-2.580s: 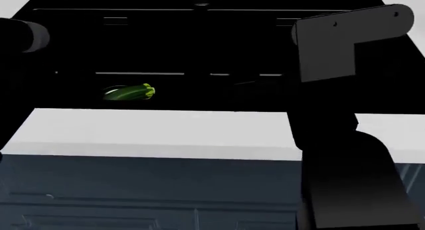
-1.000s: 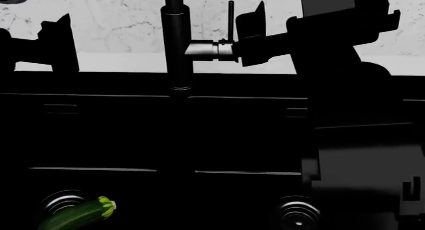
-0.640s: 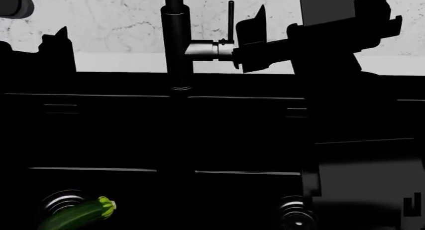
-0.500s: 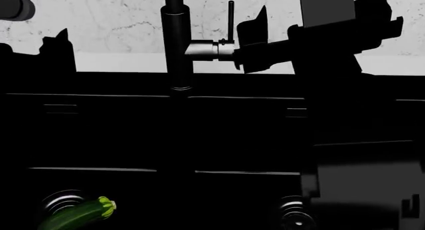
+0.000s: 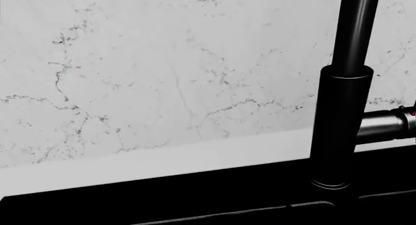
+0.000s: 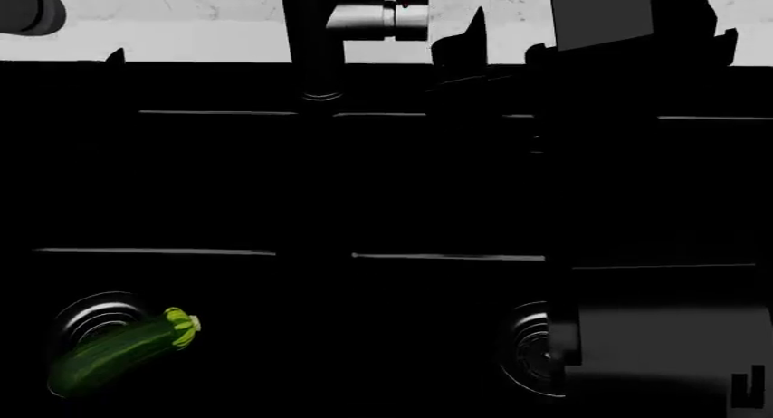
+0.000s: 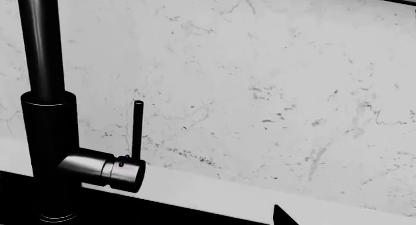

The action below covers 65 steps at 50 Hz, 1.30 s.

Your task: Pick the zucchini from the sink and place it on the plate located on the counter

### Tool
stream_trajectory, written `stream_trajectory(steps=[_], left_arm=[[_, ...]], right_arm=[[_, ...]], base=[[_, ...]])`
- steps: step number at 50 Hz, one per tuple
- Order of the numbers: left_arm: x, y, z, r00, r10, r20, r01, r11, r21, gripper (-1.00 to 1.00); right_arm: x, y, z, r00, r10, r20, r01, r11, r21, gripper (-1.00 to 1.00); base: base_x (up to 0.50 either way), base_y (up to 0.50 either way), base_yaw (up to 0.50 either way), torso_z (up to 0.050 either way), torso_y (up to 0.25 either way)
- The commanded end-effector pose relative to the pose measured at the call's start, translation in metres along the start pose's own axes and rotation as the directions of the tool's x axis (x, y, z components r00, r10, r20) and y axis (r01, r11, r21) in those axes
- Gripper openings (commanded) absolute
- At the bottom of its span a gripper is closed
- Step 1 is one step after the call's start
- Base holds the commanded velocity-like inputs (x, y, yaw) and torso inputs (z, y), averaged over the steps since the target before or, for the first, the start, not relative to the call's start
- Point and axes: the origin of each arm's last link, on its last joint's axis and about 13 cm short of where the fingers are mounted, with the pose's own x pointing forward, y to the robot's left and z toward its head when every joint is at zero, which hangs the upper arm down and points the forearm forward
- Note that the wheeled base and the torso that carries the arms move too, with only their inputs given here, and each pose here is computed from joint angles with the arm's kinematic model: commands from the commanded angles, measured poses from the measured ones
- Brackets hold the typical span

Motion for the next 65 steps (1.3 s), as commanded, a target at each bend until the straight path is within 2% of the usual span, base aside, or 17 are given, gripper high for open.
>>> stream_trajectory(steps=[1, 8, 13, 14, 15, 16, 19, 22, 34, 36, 37, 41, 48, 50, 53, 56, 65], left_arm=[[0.001, 0.0, 0.001, 1.0, -0.013, 0.018, 0.013, 1.0, -0.008, 1.0], [0.001, 0.001, 0.004, 0.999, -0.038, -0.014, 0.038, 0.999, -0.013, 1.0], [0.001, 0.006, 0.015, 0.988, -0.093, -0.127, 0.098, 0.995, 0.034, 1.0], [0.002, 0.008, 0.016, 0.984, -0.071, -0.164, 0.086, 0.992, 0.088, 1.0], [0.005, 0.011, 0.017, 0.972, -0.122, -0.199, 0.135, 0.989, 0.056, 1.0], [0.006, 0.013, 0.017, 0.971, -0.11, -0.213, 0.126, 0.99, 0.063, 1.0], [0.011, 0.019, 0.019, 0.943, -0.129, -0.307, 0.16, 0.984, 0.077, 1.0], [0.009, 0.018, 0.027, 0.912, -0.221, -0.346, 0.243, 0.97, 0.022, 1.0], [0.016, 0.028, 0.037, 0.788, -0.288, -0.544, 0.323, 0.946, -0.033, 1.0], [0.018, 0.029, 0.035, 0.771, -0.265, -0.579, 0.323, 0.946, -0.003, 1.0], [0.019, 0.03, 0.032, 0.742, -0.266, -0.615, 0.339, 0.941, 0.001, 1.0], [0.026, 0.032, 0.032, 0.714, -0.284, -0.64, 0.366, 0.931, -0.004, 1.0], [0.036, 0.035, 0.024, 0.624, -0.245, -0.742, 0.424, 0.904, 0.058, 1.0], [0.04, 0.035, 0.022, 0.617, -0.212, -0.758, 0.426, 0.9, 0.095, 1.0], [0.045, 0.035, 0.021, 0.609, -0.219, -0.762, 0.435, 0.896, 0.09, 1.0], [0.054, 0.034, 0.015, 0.576, -0.221, -0.787, 0.455, 0.887, 0.084, 1.0], [0.075, 0.033, 0.004, 0.552, -0.175, -0.815, 0.466, 0.876, 0.127, 1.0]], right_arm=[[0.001, 0.001, -0.001, 1.0, 0.006, 0.0, -0.006, 1.0, -0.001, 1.0], [0.001, 0.001, 0.0, 1.0, 0.004, 0.0, -0.004, 1.0, -0.001, 1.0], [0.002, 0.0, -0.001, 1.0, 0.004, -0.001, -0.004, 1.0, -0.001, 1.0], [0.002, 0.0, -0.001, 1.0, 0.004, -0.003, -0.004, 1.0, -0.001, 1.0], [0.003, 0.0, -0.001, 1.0, 0.005, -0.004, -0.005, 1.0, 0.0, 1.0], [0.003, 0.0, -0.001, 1.0, 0.005, -0.005, -0.005, 1.0, -0.001, 1.0], [0.002, 0.0, -0.001, 1.0, 0.004, -0.003, -0.004, 1.0, 0.0, 1.0], [0.003, 0.001, -0.001, 1.0, 0.004, -0.006, -0.004, 1.0, -0.001, 1.0], [0.004, 0.002, -0.002, 1.0, 0.013, -0.012, -0.013, 1.0, -0.004, 1.0], [0.004, 0.002, -0.002, 1.0, 0.012, -0.012, -0.013, 1.0, -0.004, 1.0], [0.004, 0.002, -0.003, 1.0, 0.014, -0.013, -0.014, 1.0, -0.005, 1.0], [0.005, 0.004, -0.005, 1.0, 0.019, -0.019, -0.019, 1.0, -0.012, 1.0], [0.005, 0.004, -0.004, 1.0, 0.02, -0.02, -0.021, 1.0, -0.014, 1.0], [0.005, 0.005, -0.005, 0.999, 0.028, -0.023, -0.028, 1.0, -0.011, 1.0], [0.004, 0.007, -0.005, 0.999, 0.033, -0.023, -0.034, 0.999, -0.015, 1.0], [0.004, 0.007, -0.004, 0.999, 0.039, -0.022, -0.039, 0.999, -0.014, 1.0], [0.004, 0.007, -0.005, 0.999, 0.038, -0.024, -0.039, 0.999, -0.014, 1.0]], base=[[0.0, 0.0, 0.0, 0.0, -0.25], [0.0, 0.0, 0.0, 0.001, -0.107], [0.0, 0.0, 0.0, 0.0, 0.0], [0.0, 0.0, 0.0, 0.0, 0.0], [0.0, 0.0, 0.0, 0.0, 0.0], [0.0, 0.0, 0.0, 0.0, 0.0], [0.0, 0.0, 0.0, 0.0, 0.0], [0.0, 0.0, 0.0, 0.0, 0.0], [0.0, 0.0, 0.0, 0.0, 0.0], [0.0, 0.0, 0.0, 0.0, 0.0], [0.0, 0.0, 0.0, 0.0, 0.0], [0.0, 0.0, 0.0, 0.0, 0.0], [0.0, 0.0, 0.0, 0.0, 0.0], [0.0, 0.0, 0.0, 0.0, 0.0], [0.0, 0.0, 0.0, 0.0, 0.0], [0.0, 0.0, 0.0, 0.0, 0.0], [0.0, 0.0, 0.0, 0.0, 0.0]])
